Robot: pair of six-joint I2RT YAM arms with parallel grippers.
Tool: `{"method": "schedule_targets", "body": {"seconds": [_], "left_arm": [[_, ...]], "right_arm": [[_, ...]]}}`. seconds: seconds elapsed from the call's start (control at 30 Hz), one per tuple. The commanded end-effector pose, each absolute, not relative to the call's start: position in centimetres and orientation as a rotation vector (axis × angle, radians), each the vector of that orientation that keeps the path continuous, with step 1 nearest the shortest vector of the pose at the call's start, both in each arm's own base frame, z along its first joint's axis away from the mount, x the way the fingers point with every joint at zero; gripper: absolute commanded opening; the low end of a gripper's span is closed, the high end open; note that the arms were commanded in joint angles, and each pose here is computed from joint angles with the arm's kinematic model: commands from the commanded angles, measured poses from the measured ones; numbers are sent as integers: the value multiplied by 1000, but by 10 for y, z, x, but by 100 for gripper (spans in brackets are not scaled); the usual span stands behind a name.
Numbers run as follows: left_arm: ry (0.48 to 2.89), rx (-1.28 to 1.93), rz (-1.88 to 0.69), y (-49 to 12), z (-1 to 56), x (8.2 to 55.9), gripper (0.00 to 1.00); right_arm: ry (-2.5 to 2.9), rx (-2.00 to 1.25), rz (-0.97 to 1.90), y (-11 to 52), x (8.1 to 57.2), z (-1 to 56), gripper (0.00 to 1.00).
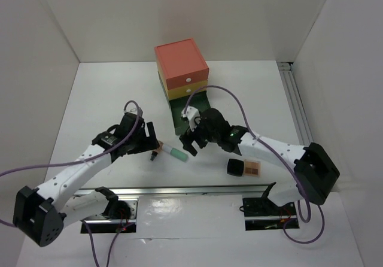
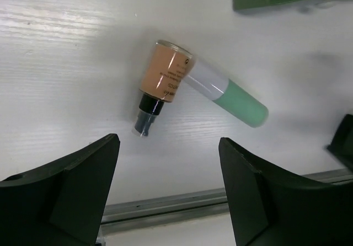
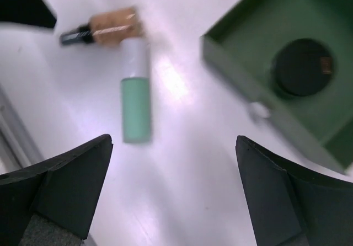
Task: Organize the makeup
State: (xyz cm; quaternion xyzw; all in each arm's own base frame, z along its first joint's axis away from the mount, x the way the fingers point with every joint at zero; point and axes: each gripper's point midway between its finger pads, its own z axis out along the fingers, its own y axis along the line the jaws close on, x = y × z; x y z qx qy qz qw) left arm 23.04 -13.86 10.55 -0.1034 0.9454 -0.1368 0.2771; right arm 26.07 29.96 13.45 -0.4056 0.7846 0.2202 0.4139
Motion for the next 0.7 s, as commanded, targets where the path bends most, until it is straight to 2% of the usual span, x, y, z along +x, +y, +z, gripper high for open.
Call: {"method": "schedule_targets", "body": {"seconds": [0.0, 0.13, 0.27, 0.37, 0.43, 0.53, 0.57, 0.67], "left_arm": [[2500, -331, -347, -126, 122, 220, 87], [2486, -387, -334, -117, 130, 210, 87], [2466, -437, -332, -112, 133, 206, 87], [2465, -449, -335, -111, 133, 204, 87], [2473, -449, -329, -110, 132, 202, 87], [2468, -452, -319, -109, 132, 203, 87], [2476, -453, -312, -109, 130, 203, 87], [2472, -456, -300, -108, 132, 206, 87]], "right_arm": [[1924, -1205, 669, 322, 231, 114, 100], [1938, -1283, 661, 352, 224, 91, 100], [1995, -1288, 513, 366, 240, 50, 100], [1992, -1249, 492, 375, 252, 42, 98], [1996, -1251, 490, 377, 253, 34, 88], [2036, -1206, 508, 376, 247, 24, 57], [2035, -1182, 497, 374, 248, 27, 50], [2057, -1144, 460, 360, 246, 27, 34]]}}
